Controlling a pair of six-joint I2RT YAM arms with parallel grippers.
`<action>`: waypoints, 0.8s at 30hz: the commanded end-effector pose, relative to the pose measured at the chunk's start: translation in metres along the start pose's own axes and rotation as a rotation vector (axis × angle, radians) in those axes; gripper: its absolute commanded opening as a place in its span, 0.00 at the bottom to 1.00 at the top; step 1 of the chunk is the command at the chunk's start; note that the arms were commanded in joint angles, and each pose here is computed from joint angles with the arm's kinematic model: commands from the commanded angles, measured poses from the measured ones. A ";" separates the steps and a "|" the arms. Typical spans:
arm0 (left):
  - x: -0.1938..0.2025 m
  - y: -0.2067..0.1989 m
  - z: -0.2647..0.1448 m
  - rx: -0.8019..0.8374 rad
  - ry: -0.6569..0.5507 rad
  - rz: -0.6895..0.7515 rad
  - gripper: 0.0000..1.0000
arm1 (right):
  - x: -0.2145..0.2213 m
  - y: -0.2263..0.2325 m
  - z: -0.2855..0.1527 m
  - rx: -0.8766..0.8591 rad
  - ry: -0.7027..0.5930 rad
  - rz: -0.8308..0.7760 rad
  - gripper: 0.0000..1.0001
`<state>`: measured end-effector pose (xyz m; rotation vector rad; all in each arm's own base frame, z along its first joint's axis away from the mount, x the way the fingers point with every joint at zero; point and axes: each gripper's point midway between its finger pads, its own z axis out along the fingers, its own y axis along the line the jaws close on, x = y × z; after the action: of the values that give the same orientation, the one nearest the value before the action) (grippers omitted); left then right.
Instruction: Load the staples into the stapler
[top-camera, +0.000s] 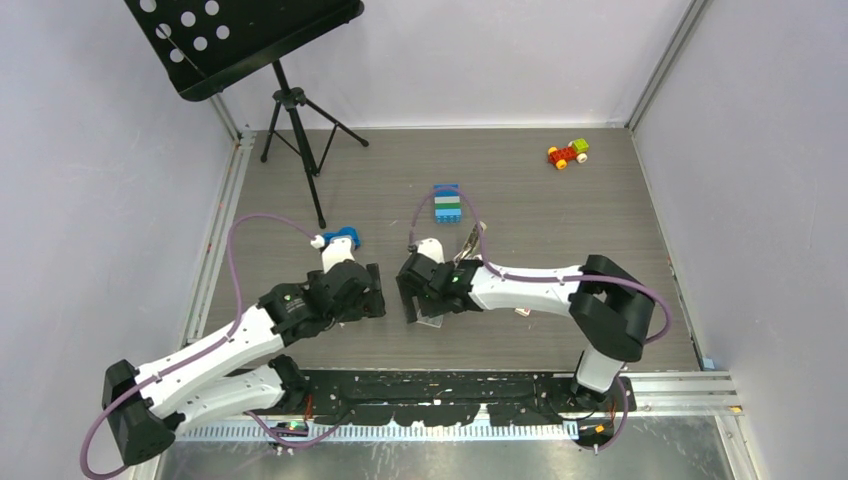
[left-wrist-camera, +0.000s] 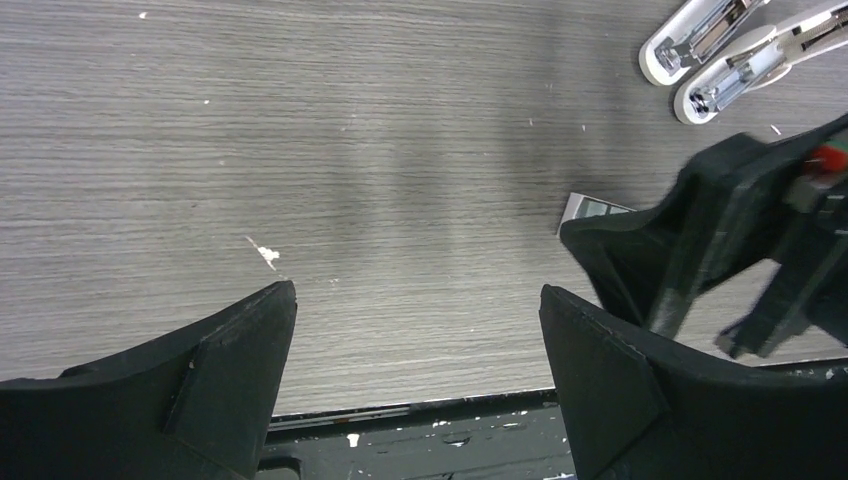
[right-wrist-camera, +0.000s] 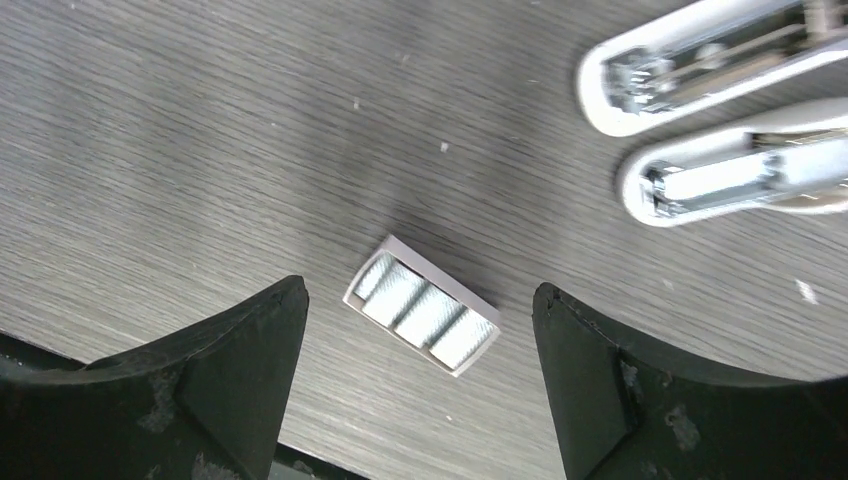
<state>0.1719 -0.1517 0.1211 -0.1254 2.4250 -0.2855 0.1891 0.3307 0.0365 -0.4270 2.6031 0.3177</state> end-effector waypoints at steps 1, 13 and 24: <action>-0.002 -0.020 0.004 0.074 0.009 0.017 0.94 | -0.048 -0.012 -0.047 0.057 -0.187 0.007 0.87; 0.013 -0.067 0.022 0.174 0.120 0.139 0.89 | -0.067 -0.140 -0.124 0.410 -0.413 0.182 0.88; 0.033 -0.105 0.047 0.159 0.200 0.276 0.71 | -0.065 -0.211 -0.221 0.569 -0.620 0.268 0.88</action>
<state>0.1713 -0.2444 0.0842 0.2746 2.5997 -0.3314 0.2291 0.1259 0.1989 0.1085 2.1176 -0.0811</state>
